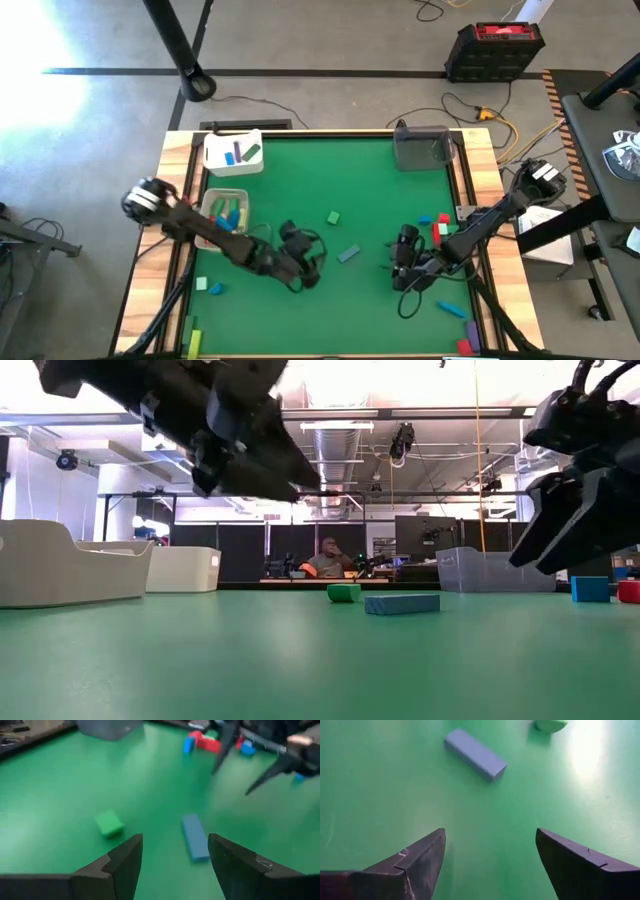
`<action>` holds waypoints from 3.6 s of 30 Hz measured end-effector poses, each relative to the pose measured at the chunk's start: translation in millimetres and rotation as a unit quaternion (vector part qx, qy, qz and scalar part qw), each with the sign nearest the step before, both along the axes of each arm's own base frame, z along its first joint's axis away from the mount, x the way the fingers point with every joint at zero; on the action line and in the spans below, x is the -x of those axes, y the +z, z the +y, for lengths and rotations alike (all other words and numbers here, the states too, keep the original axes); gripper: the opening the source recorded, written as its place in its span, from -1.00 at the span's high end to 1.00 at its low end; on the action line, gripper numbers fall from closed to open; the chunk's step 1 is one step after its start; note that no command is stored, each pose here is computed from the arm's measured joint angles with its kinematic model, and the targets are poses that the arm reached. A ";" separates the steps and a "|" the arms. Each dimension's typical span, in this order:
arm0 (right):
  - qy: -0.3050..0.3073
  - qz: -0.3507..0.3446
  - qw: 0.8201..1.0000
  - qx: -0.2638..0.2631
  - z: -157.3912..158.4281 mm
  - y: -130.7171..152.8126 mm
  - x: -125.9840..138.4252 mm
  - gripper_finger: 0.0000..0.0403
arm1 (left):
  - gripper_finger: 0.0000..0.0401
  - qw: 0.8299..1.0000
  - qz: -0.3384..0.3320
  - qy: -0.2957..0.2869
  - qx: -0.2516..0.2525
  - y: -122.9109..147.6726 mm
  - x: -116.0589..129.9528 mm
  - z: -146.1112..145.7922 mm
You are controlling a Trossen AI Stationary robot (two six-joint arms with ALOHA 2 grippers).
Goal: Sort blocks by size
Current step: Put the light blue rectangular block into the white bin
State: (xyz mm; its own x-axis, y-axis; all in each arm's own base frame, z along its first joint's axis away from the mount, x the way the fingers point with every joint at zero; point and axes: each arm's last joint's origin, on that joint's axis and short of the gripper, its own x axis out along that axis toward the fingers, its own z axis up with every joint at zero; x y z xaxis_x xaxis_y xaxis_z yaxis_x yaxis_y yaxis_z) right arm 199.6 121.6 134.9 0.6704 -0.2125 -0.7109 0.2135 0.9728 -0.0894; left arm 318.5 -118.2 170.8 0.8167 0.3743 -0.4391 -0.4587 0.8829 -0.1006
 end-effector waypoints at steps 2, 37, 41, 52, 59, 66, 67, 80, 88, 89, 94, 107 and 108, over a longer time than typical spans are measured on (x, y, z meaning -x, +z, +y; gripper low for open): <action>-0.008 -0.005 1.000 0.000 -1.3 0.4 -1.2 -0.53 | -0.06 1.000 0.003 0.000 0.002 -6.3 -14.6 -8.6; 0.016 0.000 1.000 -0.004 1.5 4.3 -4.4 -0.72 | 0.31 0.997 0.071 0.023 0.004 -106.1 -108.6 -2.8; 0.016 0.002 1.000 -0.004 1.4 4.2 -4.3 -0.69 | 0.59 0.996 0.087 0.005 0.006 -94.7 -106.9 -2.3; 0.022 0.003 1.000 0.000 1.5 4.3 -4.4 -0.59 | 0.59 0.982 0.163 0.031 -0.096 3.0 -79.4 38.0; 0.026 0.007 1.000 0.006 1.2 3.8 -3.8 -0.52 | 0.59 0.961 0.208 0.161 -0.082 53.7 -35.9 98.5; 0.034 0.023 0.999 -0.007 1.5 1.4 -1.5 -0.45 | 0.59 0.905 0.244 0.347 -0.031 66.5 34.4 161.5; 0.035 0.025 0.999 -0.009 1.4 0.9 -1.1 -0.44 | 0.59 0.896 0.243 0.370 -0.021 66.3 44.4 169.6; 0.044 0.028 0.999 0.004 0.0 -1.0 -0.2 -0.32 | 0.59 0.805 0.249 0.533 0.073 45.3 121.5 272.6; 0.038 0.028 0.999 -0.001 0.2 -1.4 0.3 -0.25 | 0.59 0.786 0.273 0.533 0.151 32.6 133.9 323.1; 0.038 0.029 0.999 -0.001 0.1 -1.7 0.5 -0.24 | 0.59 0.786 0.273 0.530 0.159 31.6 133.6 327.7; 0.038 0.034 0.999 0.002 -0.6 -2.4 1.4 -0.21 | 0.59 0.780 0.288 0.523 0.186 24.2 131.7 348.8; 0.034 0.044 0.998 -0.013 -0.7 -3.7 2.7 -0.26 | 0.59 0.760 0.291 0.503 0.292 -3.5 135.8 389.7; 0.035 0.045 0.998 -0.015 -0.6 -3.8 2.9 -0.27 | 0.59 0.759 0.287 0.500 0.302 -4.3 138.3 391.8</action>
